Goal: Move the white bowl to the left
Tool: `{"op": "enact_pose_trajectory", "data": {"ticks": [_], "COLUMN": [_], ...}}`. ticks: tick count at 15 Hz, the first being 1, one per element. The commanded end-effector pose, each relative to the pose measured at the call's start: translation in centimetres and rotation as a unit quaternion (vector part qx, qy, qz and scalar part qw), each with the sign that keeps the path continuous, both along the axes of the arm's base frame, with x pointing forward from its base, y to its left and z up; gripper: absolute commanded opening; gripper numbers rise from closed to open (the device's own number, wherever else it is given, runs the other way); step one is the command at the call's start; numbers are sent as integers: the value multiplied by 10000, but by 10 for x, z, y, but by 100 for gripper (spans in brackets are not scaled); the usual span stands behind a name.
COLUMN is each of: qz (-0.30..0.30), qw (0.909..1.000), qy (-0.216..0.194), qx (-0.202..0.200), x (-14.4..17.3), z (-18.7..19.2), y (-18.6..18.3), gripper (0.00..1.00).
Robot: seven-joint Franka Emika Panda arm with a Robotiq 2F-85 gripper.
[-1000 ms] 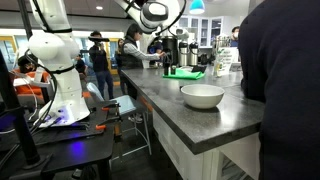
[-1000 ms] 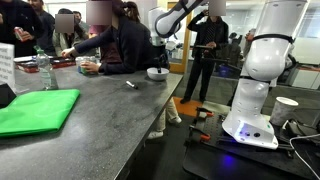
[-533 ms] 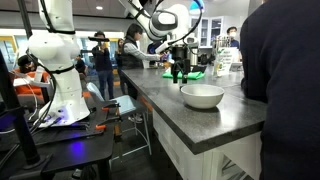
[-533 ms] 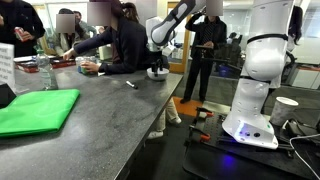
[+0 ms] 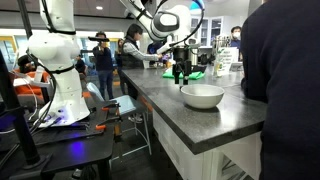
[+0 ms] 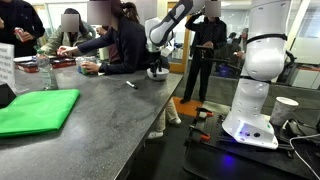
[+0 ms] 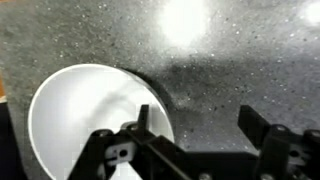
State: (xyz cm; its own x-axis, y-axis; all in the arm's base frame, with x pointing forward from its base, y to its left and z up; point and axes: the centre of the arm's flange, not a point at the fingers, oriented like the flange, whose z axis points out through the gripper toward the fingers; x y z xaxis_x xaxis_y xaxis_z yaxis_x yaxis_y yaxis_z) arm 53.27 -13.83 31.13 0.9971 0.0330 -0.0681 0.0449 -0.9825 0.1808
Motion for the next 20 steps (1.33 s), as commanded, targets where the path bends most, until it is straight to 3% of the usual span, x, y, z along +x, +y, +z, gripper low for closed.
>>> {"op": "enact_pose_trajectory", "data": {"ticks": [1,9,15,16,20], "qz": [-2,10,-70,-61,-57], "qw": [10000,10000,9998,9997,9998], "qy": [6,0,-187,-200,-150], "qx": [0,9,-97,-122,-100], "x": [0,1,34,41,59], "z": [0,-1,-12,-16,-25], "y": [0,-1,-25,-30,-37], "gripper": [96,100,100,79,49]}}
